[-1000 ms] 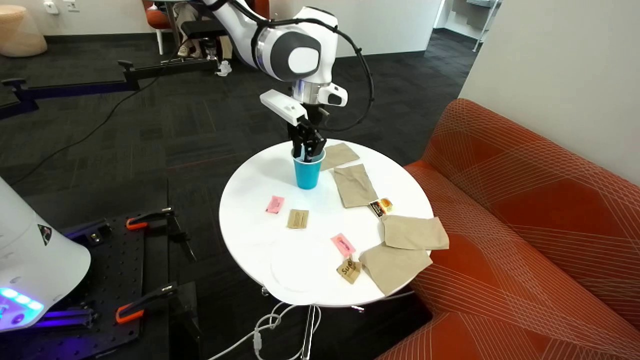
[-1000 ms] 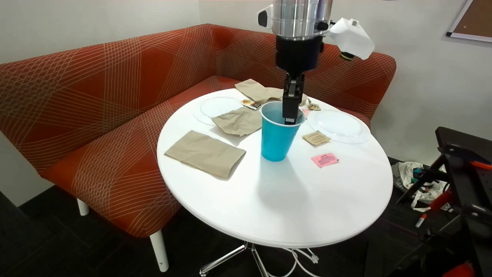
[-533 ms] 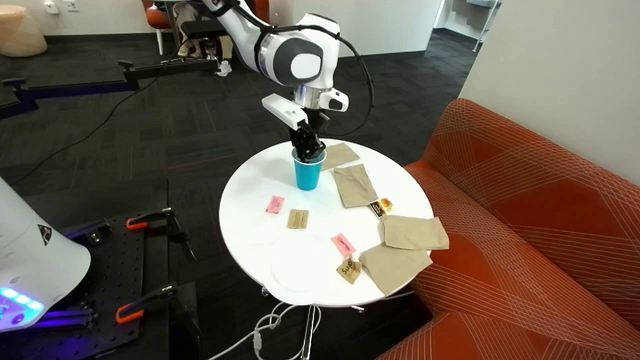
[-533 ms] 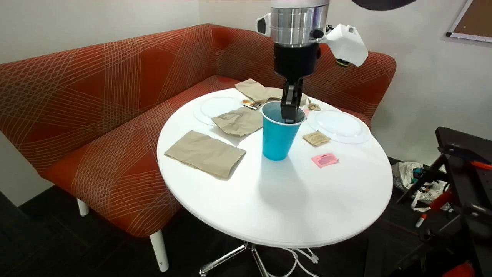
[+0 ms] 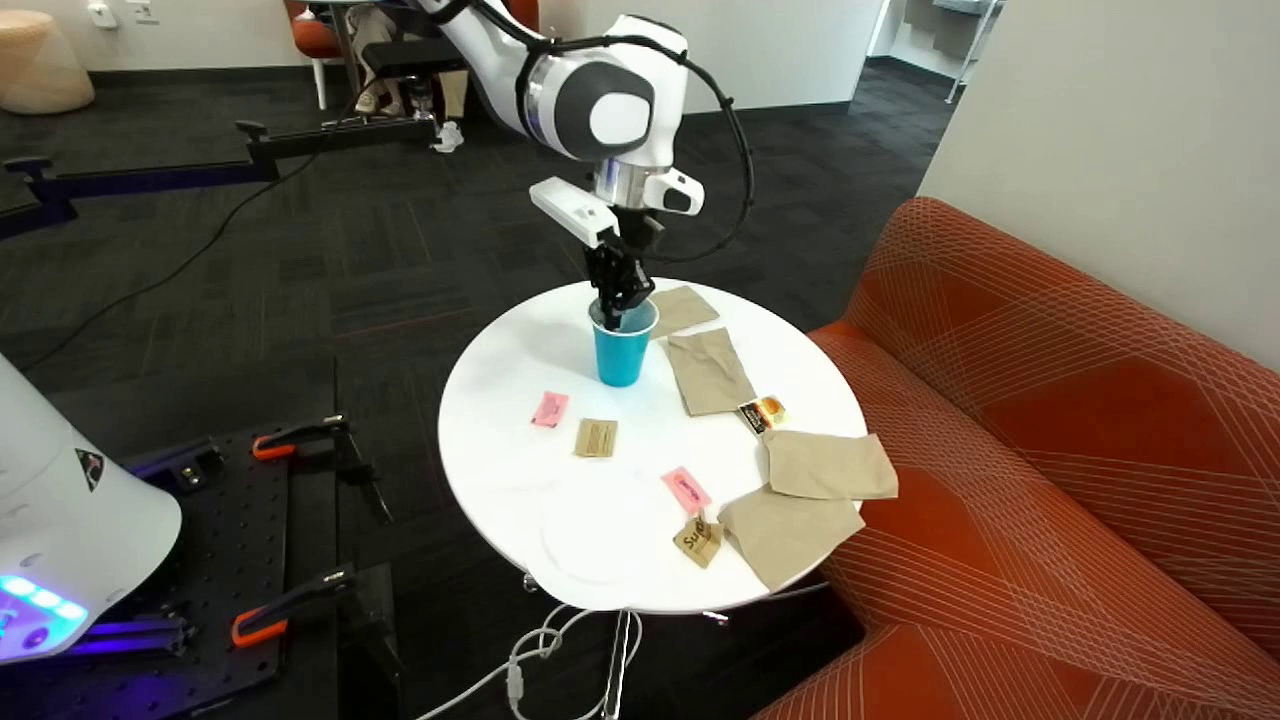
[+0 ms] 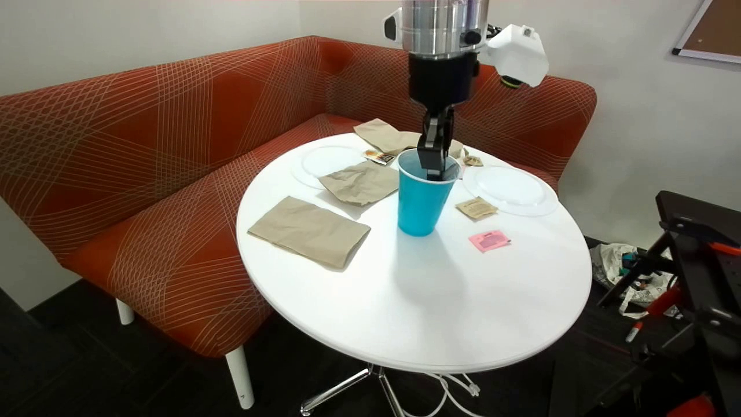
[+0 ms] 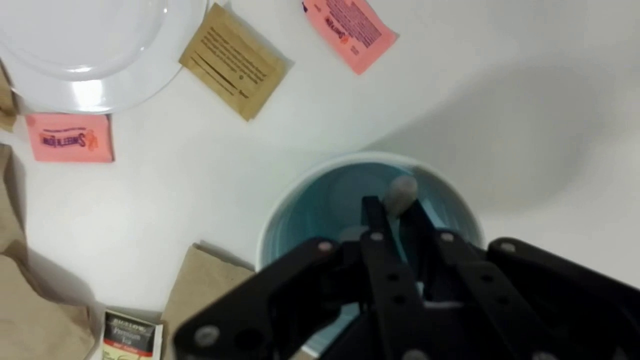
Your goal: Remove the marker from the cup and place it on the table
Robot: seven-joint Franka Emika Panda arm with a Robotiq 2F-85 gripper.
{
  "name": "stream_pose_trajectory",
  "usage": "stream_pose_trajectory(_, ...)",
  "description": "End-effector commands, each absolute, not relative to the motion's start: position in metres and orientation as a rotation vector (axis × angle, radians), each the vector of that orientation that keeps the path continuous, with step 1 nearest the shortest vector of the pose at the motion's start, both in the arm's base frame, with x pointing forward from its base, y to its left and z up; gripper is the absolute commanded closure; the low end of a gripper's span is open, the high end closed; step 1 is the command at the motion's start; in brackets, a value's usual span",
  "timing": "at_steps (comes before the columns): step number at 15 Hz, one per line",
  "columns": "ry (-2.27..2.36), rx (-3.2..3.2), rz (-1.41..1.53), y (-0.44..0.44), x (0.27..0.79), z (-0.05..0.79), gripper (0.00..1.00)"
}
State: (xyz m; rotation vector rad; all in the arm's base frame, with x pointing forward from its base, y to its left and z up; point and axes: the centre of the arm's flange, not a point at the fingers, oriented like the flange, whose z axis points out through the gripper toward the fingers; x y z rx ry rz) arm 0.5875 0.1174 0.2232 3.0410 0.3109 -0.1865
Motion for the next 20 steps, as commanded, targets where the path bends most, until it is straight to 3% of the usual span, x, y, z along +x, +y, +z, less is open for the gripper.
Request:
stream_pose_trajectory(1,0.274,3.014,-0.242,0.125,0.586,0.259,0.97)
stream_pose_trajectory(9,0.262,2.975,-0.279,0.130,0.577,0.334,0.97)
stream_pose_trajectory(20,0.132,2.988,-0.038,0.107,0.554,0.417,0.97)
